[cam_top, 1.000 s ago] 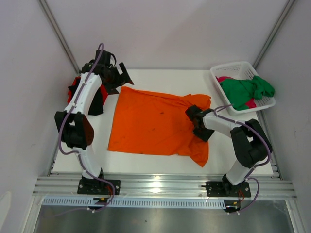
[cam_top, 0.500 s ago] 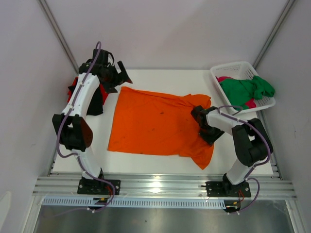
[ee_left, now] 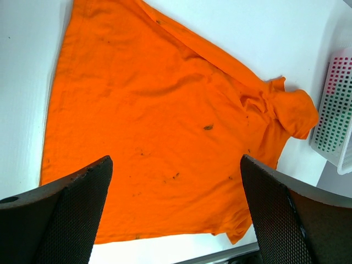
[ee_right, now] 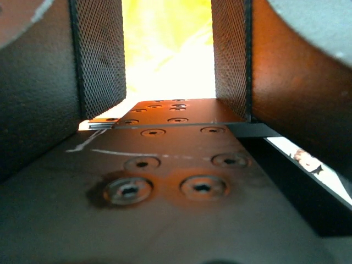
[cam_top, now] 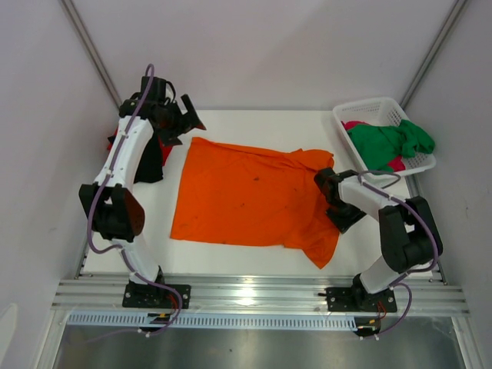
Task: Fold and stack the t-shirts
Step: Flatten out the tshirt
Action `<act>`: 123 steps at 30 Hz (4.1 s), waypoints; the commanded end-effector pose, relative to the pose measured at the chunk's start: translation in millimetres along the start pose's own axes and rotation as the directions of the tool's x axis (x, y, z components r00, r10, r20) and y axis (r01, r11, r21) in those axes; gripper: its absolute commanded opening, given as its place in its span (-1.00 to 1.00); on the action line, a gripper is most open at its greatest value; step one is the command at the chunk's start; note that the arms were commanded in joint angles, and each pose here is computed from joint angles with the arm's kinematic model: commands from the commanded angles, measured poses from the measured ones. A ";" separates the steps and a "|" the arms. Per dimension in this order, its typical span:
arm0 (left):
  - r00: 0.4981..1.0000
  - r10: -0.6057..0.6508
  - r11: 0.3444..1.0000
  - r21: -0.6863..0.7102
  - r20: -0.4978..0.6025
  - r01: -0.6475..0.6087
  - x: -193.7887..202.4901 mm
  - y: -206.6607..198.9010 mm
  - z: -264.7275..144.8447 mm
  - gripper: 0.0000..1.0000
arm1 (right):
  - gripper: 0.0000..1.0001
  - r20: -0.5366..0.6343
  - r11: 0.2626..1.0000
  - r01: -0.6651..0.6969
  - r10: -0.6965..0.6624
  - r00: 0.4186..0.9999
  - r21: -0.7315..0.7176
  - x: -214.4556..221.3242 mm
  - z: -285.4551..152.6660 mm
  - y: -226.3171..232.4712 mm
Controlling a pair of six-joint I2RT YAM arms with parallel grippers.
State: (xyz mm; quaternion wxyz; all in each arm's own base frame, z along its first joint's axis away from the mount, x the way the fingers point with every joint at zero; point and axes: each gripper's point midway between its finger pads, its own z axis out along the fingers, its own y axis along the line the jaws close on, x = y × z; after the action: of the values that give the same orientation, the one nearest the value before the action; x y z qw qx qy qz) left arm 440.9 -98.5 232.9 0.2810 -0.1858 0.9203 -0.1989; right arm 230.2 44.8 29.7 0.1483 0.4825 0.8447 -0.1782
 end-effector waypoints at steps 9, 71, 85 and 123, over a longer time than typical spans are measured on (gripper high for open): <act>0.999 0.021 0.999 0.032 0.037 -0.022 -4.3 -3.0 -16.2 0.99 | -0.01 0.318 0.910 0.119 0.015 0.948 -0.398 -49.1 -94.2 51.2; 0.993 0.006 0.997 0.077 0.116 -0.015 -21.0 -4.7 -50.9 0.99 | -0.03 -0.121 0.990 -0.038 0.054 0.991 0.136 28.5 12.8 -31.9; 0.994 -0.001 0.996 0.088 0.112 -0.009 -24.1 -5.3 -47.1 0.99 | -0.03 -0.096 0.982 -0.105 0.120 0.988 0.157 17.2 14.7 -57.9; 1.000 0.013 0.989 0.146 -0.014 -0.011 34.0 -2.9 -8.6 0.99 | 0.01 0.580 0.820 0.331 0.002 0.815 -0.467 -175.2 -121.1 207.3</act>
State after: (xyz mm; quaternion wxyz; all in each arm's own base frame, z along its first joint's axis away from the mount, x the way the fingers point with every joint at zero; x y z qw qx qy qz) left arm 414.8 -109.3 199.0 0.2542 -0.1721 0.9195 -0.2456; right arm 451.6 65.7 158.8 0.4799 0.2864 0.8266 -0.0673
